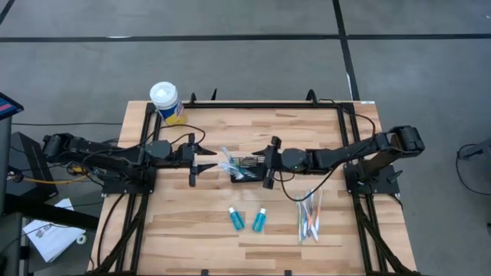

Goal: Pick & Place toothbrushing station
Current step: Adjust toothbrushes inside the mesh

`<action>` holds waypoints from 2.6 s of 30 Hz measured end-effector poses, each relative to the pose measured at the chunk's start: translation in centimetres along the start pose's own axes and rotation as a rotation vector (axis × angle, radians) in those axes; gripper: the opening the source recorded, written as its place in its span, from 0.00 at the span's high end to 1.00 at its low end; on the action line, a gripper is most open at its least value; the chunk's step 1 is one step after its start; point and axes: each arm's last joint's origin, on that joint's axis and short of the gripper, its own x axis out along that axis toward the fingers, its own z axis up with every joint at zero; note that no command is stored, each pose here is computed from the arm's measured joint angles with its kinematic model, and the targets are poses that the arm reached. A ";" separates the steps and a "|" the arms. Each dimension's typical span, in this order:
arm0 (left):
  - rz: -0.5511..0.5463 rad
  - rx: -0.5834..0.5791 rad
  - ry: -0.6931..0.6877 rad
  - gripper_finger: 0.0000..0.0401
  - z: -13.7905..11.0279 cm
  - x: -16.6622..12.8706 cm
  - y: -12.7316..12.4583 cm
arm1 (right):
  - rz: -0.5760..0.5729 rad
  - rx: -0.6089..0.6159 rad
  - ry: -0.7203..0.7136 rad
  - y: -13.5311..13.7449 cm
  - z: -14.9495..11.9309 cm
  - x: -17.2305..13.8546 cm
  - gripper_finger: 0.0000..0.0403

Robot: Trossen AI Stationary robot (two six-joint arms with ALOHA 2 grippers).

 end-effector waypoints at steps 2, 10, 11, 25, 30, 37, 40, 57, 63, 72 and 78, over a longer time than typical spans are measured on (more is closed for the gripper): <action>0.000 0.000 -0.001 0.56 0.0 0.0 0.0 | 0.027 0.031 -0.049 -0.4 0.5 0.1 0.47; 0.001 -0.001 -0.001 0.56 0.0 0.0 0.0 | 0.158 0.099 -0.051 -1.3 1.5 2.2 0.52; 0.002 -0.002 -0.002 0.56 0.0 0.0 0.0 | 0.178 0.096 -0.039 -1.3 1.7 2.5 0.52; 0.001 -0.002 0.001 0.56 0.0 0.0 0.0 | 0.301 0.076 0.062 -0.4 1.8 5.2 0.52; 0.001 -0.002 0.001 0.56 -0.1 0.0 0.0 | 0.317 0.080 0.069 -0.3 1.8 5.2 0.51; 0.001 -0.002 0.002 0.56 -0.1 0.0 0.0 | 0.276 0.079 0.075 -2.2 2.0 5.0 0.54; 0.001 -0.002 0.002 0.56 -0.1 0.0 0.0 | 0.232 0.084 0.050 -3.7 2.4 5.1 0.56; -0.002 -0.002 0.002 0.56 -0.1 0.0 0.0 | 0.342 0.118 0.088 -5.3 1.8 5.2 0.58; -0.002 -0.005 0.002 0.56 -0.1 0.0 0.0 | 0.360 0.142 0.128 -5.8 1.3 5.3 0.59; -0.004 -0.050 0.050 0.56 -0.5 0.0 0.0 | 0.416 0.147 0.174 -5.6 1.7 5.2 0.60; 0.033 -0.135 0.270 0.56 -2.7 -0.3 0.5 | 0.371 0.094 0.182 -5.5 2.6 5.2 0.55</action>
